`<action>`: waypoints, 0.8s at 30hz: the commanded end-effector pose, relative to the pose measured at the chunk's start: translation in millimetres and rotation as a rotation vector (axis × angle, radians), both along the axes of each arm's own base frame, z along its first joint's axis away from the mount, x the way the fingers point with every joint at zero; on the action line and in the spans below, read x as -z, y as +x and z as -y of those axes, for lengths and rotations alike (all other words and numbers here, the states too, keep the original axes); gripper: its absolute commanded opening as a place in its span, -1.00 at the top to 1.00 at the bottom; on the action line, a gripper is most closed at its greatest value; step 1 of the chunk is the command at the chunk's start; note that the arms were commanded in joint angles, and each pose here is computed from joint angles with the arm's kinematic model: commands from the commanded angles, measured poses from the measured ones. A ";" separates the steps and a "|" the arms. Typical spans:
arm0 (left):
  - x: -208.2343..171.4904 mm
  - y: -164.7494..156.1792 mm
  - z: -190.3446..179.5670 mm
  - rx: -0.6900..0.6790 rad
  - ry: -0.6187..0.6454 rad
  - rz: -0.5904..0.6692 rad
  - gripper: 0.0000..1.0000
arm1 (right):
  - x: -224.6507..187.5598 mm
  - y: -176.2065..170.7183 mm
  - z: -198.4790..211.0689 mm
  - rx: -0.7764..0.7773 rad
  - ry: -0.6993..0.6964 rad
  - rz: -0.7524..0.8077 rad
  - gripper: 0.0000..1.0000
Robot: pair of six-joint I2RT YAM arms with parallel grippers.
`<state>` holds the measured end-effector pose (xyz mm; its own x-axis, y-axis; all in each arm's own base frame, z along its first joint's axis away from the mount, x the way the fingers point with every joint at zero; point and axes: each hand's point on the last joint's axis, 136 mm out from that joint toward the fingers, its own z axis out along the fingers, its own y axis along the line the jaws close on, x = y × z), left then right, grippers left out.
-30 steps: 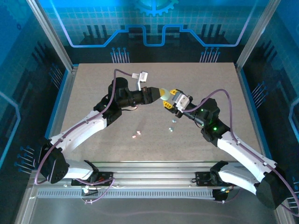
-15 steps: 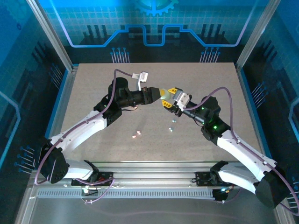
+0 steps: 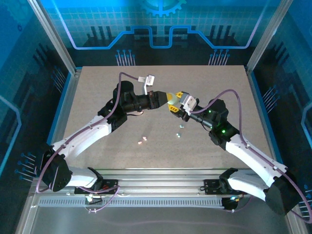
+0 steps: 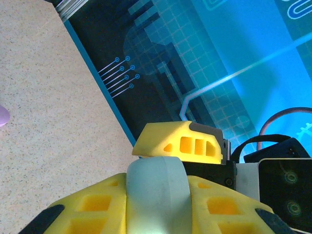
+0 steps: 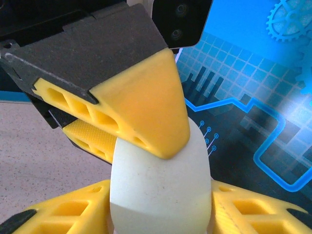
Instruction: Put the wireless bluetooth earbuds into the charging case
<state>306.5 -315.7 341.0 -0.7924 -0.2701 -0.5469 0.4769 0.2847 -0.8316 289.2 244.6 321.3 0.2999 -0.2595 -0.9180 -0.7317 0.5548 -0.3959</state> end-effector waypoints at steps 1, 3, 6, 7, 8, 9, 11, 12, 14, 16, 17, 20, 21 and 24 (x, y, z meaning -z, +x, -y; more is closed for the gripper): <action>-20.6 -8.8 -1.5 0.022 -0.034 0.058 0.79 | -19.6 0.3 8.8 0.016 0.027 0.041 -0.04; -20.5 -8.7 -1.6 0.021 -0.034 0.056 0.78 | -19.9 0.7 10.6 0.022 0.031 0.041 -0.02; -19.3 -7.5 -1.5 0.017 -0.034 0.053 0.79 | -22.3 0.2 10.0 0.015 0.041 0.039 -0.01; -20.4 -7.7 -1.7 0.017 -0.035 0.056 0.79 | -22.0 0.0 9.4 0.010 0.041 0.038 0.02; -19.5 -7.6 -1.3 0.018 -0.034 0.052 0.78 | -22.0 -0.2 8.6 0.005 0.042 0.035 0.09; -19.4 -7.6 -1.3 0.018 -0.034 0.054 0.78 | -22.0 0.4 8.4 0.006 0.045 0.032 0.13; -17.6 -7.2 -1.6 0.015 -0.028 0.055 0.76 | -23.6 -1.6 6.4 -0.013 0.046 0.033 0.20; -16.9 -6.5 -2.3 0.010 -0.024 0.059 0.71 | -23.3 -3.8 4.6 -0.031 0.042 0.028 0.24; -14.6 -6.5 -2.3 0.011 -0.009 0.076 0.51 | -21.3 -7.9 0.9 -0.065 0.032 0.003 0.29; -12.5 -7.1 -3.3 0.012 0.015 0.115 0.19 | -16.4 -11.8 -2.7 -0.098 0.011 -0.036 0.33; -11.5 -8.5 -4.0 0.017 0.033 0.154 0.11 | -10.1 -14.2 -4.1 -0.118 -0.006 -0.074 0.34; -12.5 -21.6 -5.2 0.075 0.078 0.358 -0.15 | 1.8 -26.6 -8.6 -0.222 -0.031 -0.167 0.35; -11.4 -28.9 -5.5 0.103 0.085 0.446 -0.18 | 7.9 -31.7 -9.8 -0.262 -0.036 -0.212 0.34; -7.8 -53.1 -9.7 0.174 0.107 0.698 -0.25 | 4.4 -43.4 -13.4 -0.366 -0.048 -0.291 0.34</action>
<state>281.2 -308.8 332.8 -0.5774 -0.1478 -0.8030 0.7479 0.2987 -0.5928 268.3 253.1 318.9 0.1910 -0.2416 -0.9514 -0.8890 0.3683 -0.2720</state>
